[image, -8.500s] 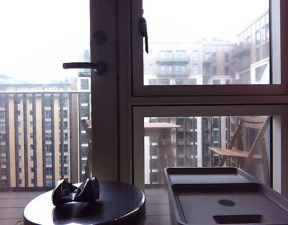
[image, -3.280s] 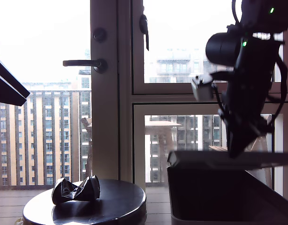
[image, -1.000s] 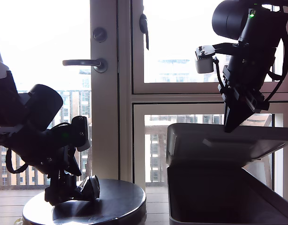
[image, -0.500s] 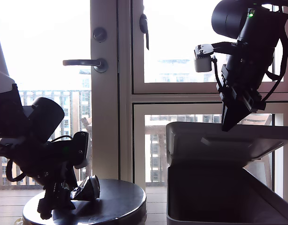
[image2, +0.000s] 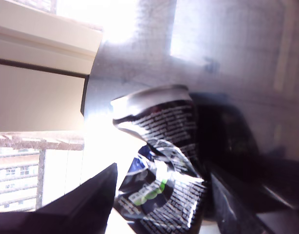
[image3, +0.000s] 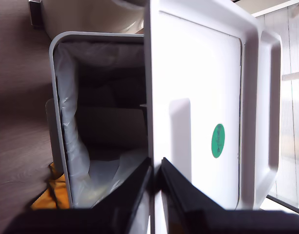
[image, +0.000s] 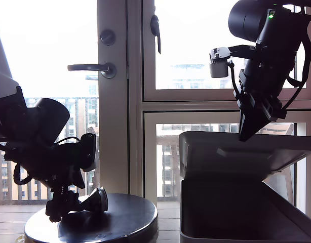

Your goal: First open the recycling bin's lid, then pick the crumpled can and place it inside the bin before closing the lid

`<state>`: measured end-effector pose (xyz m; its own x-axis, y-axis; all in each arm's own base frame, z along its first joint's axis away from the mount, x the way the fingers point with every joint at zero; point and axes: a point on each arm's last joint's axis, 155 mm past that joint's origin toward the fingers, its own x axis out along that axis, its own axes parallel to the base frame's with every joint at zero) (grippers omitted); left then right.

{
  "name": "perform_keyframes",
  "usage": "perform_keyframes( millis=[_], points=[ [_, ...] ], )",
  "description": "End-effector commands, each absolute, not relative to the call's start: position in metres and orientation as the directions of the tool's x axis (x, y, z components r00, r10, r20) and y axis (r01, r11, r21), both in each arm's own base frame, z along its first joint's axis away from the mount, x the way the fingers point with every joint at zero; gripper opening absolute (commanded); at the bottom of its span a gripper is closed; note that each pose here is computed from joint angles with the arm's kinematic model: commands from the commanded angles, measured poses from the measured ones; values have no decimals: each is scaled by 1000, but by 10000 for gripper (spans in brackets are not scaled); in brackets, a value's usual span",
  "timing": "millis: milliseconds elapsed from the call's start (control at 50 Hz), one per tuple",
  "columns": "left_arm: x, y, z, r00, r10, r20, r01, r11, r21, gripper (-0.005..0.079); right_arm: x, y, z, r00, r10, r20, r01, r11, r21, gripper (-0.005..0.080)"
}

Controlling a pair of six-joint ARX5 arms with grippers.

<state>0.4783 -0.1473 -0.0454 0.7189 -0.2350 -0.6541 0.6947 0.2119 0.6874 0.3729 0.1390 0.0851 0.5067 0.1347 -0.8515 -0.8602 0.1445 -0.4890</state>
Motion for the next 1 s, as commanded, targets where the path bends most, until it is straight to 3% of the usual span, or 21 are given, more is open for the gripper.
perform_keyframes(
  millis=[0,160,500,680,980],
  points=[
    [475,-142,-67,692,-223,-687,722,206,661,497,386,137,102,561,135,-817,-825,177,-537,-13],
    [478,-141,-72,688,-220,-692,725,181,664,446,386,136,101,560,134,-817,-825,181,-536,-13],
    [482,-143,-68,696,-226,-681,717,184,672,55,386,136,101,560,134,-817,-824,186,-535,-13],
    [483,-145,-64,703,-225,-674,710,183,680,-15,386,136,101,561,134,-817,-824,186,-535,-13],
    [488,-168,-25,742,-270,-613,666,200,718,-19,388,135,103,569,125,-813,-818,187,-544,-13]
  ],
)
